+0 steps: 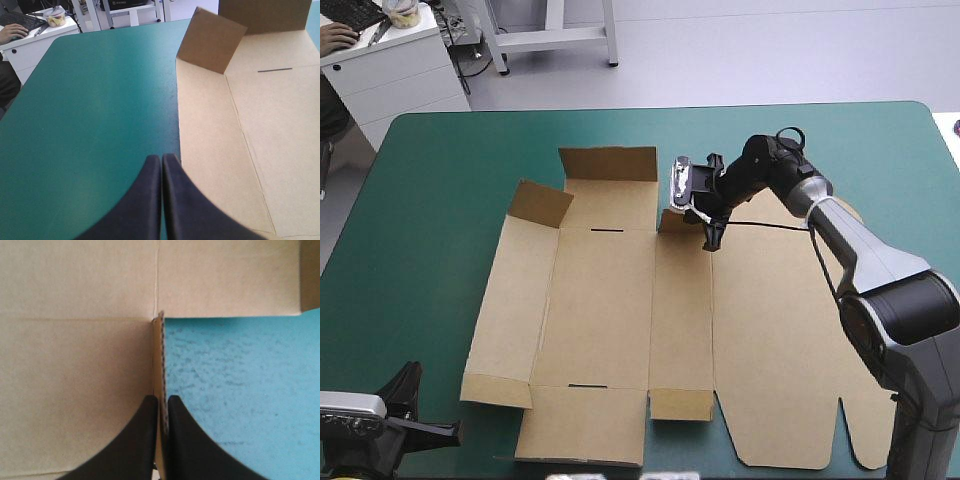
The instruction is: Fold the box
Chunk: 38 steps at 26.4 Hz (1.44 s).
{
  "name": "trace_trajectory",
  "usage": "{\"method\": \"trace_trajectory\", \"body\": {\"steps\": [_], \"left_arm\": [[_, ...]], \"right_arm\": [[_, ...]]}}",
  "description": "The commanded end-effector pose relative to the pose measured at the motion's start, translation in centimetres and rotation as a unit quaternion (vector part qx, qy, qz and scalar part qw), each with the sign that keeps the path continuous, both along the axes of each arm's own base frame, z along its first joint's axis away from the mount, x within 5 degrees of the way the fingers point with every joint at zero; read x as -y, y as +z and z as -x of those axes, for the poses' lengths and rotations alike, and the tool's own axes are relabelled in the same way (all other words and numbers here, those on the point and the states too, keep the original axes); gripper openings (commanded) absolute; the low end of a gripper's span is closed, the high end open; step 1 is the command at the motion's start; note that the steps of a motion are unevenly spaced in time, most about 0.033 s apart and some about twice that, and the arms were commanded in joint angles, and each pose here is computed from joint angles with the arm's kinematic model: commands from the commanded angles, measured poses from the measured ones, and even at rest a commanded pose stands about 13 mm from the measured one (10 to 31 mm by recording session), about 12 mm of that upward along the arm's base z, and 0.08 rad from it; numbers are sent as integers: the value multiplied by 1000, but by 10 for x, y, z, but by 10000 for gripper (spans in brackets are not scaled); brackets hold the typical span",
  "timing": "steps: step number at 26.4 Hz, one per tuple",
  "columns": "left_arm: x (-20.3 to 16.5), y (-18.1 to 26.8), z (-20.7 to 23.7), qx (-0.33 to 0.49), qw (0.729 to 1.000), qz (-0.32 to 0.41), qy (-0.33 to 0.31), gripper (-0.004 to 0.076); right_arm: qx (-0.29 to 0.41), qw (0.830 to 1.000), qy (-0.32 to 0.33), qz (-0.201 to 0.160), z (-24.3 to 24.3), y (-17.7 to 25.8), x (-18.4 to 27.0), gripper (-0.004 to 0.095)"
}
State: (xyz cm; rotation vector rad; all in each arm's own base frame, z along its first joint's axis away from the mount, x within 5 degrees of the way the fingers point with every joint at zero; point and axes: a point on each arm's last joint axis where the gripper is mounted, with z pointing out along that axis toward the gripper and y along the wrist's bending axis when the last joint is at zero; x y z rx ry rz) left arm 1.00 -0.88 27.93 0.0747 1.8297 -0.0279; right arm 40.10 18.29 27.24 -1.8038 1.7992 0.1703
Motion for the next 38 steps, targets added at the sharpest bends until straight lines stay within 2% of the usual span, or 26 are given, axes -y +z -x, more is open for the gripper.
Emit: {"method": "trace_trajectory", "body": {"steps": [1,5,7,8,12,14,16,18,21,22,25,27,30,33,35,38], "left_arm": [[0,12,-1,41,999,10,-1,-10],[0,12,-1,41,999,10,-1,-10],[0,12,-1,41,999,10,-1,-10],[0,12,-1,41,999,10,-1,-10],[0,12,-1,41,999,10,-1,-10],[0,12,-1,41,999,10,-1,-10],[0,12,-1,41,999,10,-1,-10],[0,12,-1,41,999,10,-1,-10],[0,12,-1,41,999,10,-1,-10],[0,12,-1,41,999,10,-1,-10],[0,12,-1,41,999,10,-1,-10],[0,12,-1,41,999,10,-1,-10],[0,12,-1,41,999,10,-1,-10],[0,12,-2,39,999,10,-1,-3],[0,12,-2,39,999,10,-1,69],[0,12,-2,39,999,10,-1,286]], "right_arm": [[38,998,-17,-46,5,36,-1,320],[22,996,-53,-64,4,40,-1,761],[13,995,-65,-70,5,46,-1,882],[7,995,-67,-73,6,50,-1,908],[-6,991,-97,-94,12,76,1,899],[-13,983,-148,-110,15,93,5,875],[-8,973,-202,-108,16,106,12,817],[4,965,-245,-89,18,115,21,734],[3,936,-341,-82,22,128,36,468],[-2,918,-386,-85,24,133,42,323],[-9,891,-444,-93,30,140,50,-17],[-20,870,-483,-98,34,143,55,0],[-17,850,-517,-99,45,152,63,-1],[-12,844,-527,-103,65,164,73,-1],[-10,840,-530,-110,88,167,81,-1],[5,836,-532,-134,125,165,95,-1]]}}
